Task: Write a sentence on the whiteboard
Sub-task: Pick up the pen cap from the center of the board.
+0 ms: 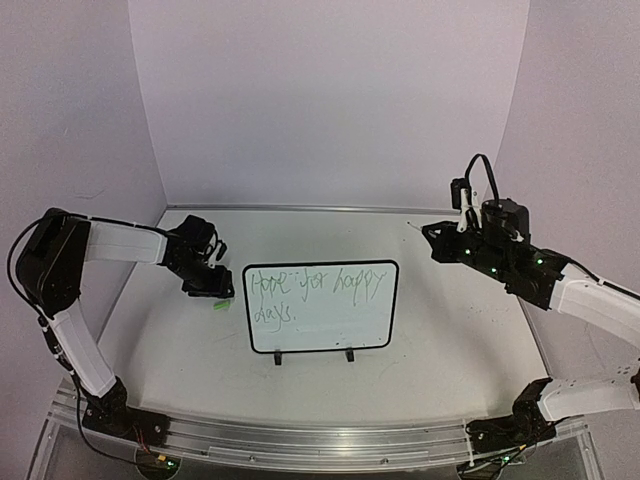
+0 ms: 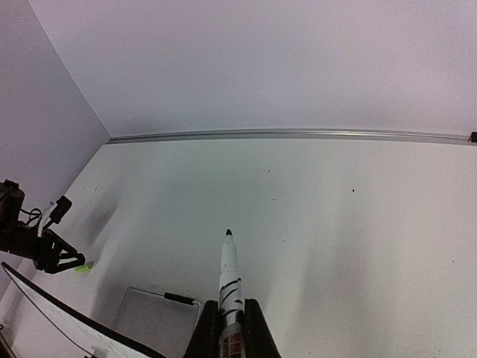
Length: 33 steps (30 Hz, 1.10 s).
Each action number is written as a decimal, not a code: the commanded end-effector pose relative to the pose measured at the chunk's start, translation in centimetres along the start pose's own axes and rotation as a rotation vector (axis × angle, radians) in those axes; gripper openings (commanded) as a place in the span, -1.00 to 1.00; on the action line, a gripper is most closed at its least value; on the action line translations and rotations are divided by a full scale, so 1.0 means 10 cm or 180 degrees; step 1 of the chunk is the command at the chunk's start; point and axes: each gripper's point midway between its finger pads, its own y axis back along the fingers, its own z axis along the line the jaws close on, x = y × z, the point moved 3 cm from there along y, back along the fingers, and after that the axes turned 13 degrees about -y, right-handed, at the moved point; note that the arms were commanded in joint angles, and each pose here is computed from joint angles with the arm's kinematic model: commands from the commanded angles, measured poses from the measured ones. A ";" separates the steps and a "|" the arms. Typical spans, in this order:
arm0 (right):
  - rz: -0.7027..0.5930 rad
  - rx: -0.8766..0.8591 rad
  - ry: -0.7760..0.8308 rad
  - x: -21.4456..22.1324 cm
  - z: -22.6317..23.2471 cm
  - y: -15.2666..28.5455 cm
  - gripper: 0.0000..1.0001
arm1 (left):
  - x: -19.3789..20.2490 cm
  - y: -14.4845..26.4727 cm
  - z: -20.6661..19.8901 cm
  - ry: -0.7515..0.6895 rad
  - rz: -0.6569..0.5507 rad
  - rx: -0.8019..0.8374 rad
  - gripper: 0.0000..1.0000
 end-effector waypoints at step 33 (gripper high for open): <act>-0.0085 -0.0008 -0.0064 -0.04 0.00 0.01 -1.00 | 0.36 -0.15 0.00 0.0143 0.0452 0.0031 -0.34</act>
